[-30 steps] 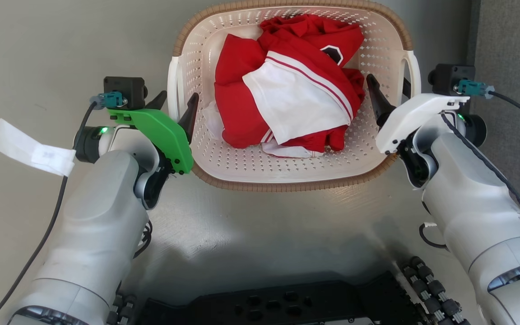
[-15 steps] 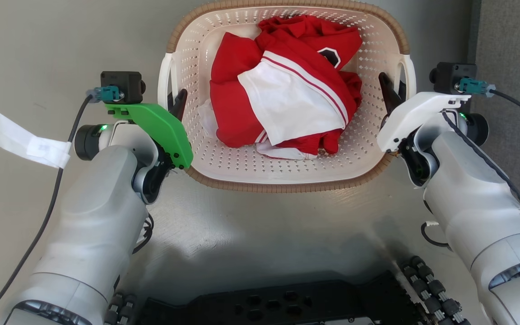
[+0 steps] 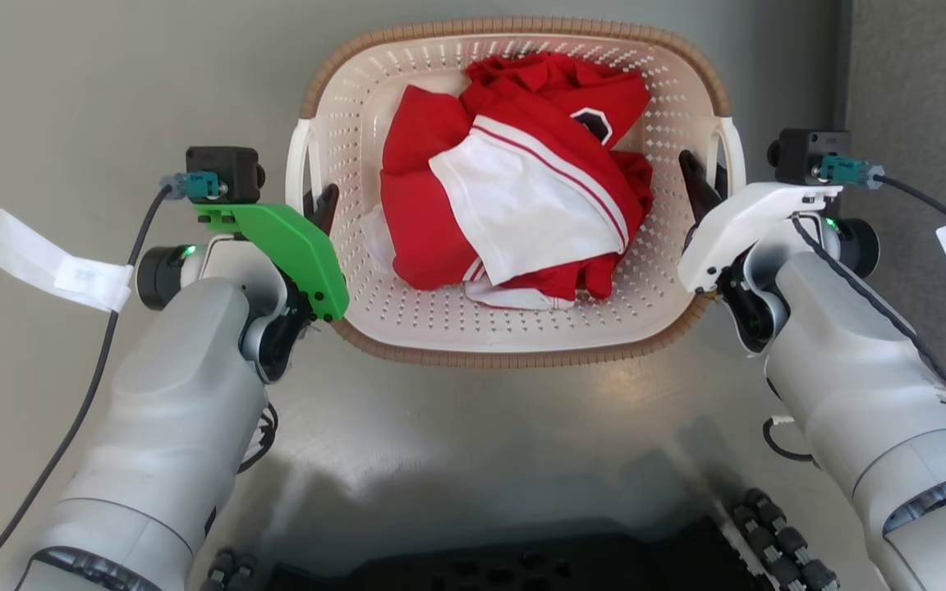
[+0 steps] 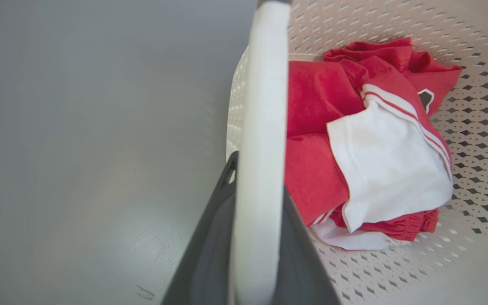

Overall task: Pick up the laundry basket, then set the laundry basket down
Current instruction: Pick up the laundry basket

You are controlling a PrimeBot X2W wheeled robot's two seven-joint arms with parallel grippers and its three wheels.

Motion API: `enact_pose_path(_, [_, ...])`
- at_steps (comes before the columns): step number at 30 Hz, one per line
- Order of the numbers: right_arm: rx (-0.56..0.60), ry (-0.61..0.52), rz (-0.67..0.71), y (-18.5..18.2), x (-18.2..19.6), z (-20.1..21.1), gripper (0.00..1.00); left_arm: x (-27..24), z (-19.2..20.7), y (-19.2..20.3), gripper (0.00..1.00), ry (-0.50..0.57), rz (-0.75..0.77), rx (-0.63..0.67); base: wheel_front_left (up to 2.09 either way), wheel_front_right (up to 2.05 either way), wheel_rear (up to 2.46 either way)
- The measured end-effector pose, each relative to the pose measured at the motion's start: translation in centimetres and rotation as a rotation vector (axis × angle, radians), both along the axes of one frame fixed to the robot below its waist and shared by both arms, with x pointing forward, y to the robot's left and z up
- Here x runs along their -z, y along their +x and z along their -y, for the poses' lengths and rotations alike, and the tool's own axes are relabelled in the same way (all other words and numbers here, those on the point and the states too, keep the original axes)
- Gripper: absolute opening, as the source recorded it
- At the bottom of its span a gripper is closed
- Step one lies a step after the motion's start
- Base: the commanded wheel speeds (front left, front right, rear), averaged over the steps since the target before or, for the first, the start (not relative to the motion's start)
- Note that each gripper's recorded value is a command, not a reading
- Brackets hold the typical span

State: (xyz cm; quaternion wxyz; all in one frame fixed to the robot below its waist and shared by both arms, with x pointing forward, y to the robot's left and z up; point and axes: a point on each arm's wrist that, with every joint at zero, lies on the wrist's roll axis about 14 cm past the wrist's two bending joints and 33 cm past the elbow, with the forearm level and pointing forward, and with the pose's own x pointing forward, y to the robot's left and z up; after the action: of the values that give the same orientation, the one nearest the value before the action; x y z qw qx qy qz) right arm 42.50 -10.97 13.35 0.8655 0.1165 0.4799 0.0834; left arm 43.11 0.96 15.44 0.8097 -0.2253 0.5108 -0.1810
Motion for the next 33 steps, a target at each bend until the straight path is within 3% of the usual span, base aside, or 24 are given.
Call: enact_pose_path(33, [-0.144,0.045,0.101,-1.3,-12.6,-3.5,0.0,-10.8,-2.5,-3.8,0.0,0.016,0.017,-0.071,0.0,0.0,0.0])
